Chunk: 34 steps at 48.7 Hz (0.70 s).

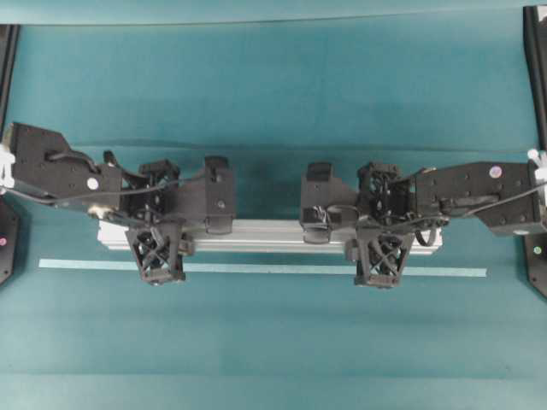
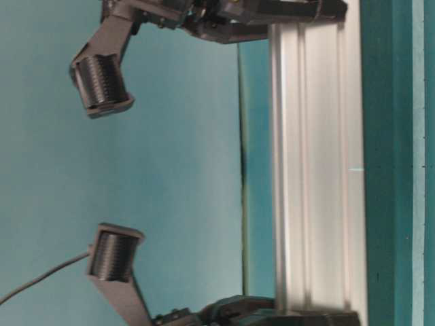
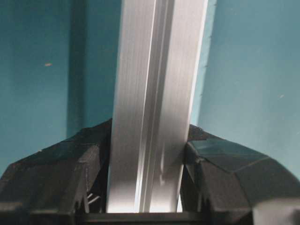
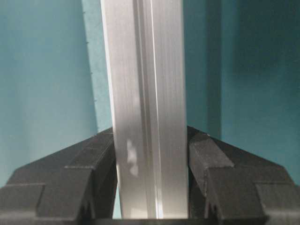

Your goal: Lift the metal rail with both hands.

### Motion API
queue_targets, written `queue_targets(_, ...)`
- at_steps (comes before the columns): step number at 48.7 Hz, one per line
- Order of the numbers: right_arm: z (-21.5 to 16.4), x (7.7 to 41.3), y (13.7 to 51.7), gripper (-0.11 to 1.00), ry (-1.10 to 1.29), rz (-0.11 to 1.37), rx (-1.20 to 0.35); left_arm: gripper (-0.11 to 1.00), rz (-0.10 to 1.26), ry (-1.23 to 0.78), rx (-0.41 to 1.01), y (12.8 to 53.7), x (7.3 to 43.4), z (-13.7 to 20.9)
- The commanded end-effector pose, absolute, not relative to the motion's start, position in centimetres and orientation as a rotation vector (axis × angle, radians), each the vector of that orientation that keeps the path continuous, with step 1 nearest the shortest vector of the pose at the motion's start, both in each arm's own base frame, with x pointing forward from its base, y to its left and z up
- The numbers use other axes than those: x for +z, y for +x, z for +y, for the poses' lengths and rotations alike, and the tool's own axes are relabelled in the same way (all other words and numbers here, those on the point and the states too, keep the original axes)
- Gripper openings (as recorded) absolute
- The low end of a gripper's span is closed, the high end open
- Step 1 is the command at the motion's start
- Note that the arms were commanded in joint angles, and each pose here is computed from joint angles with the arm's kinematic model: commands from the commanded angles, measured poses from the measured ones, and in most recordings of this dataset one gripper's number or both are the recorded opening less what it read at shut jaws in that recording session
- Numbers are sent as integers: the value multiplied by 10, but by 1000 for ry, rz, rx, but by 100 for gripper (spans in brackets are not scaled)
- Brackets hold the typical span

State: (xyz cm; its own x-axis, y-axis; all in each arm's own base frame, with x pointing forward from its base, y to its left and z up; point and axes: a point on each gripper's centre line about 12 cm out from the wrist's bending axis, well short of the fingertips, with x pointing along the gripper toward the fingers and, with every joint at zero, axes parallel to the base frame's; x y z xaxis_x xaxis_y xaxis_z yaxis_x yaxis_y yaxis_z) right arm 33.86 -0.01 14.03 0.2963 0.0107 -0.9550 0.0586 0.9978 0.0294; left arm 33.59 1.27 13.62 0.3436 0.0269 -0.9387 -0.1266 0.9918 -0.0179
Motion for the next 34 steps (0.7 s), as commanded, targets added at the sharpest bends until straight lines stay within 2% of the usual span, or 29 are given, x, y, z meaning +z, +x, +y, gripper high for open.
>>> queue_targets(1,7,136,338,39,71,1275,-21,36,1202,-134,125,340,136,12)
queue_targets(34,14,119,344,38,74,1279,-9,36,1234,-113,105,344,118,7)
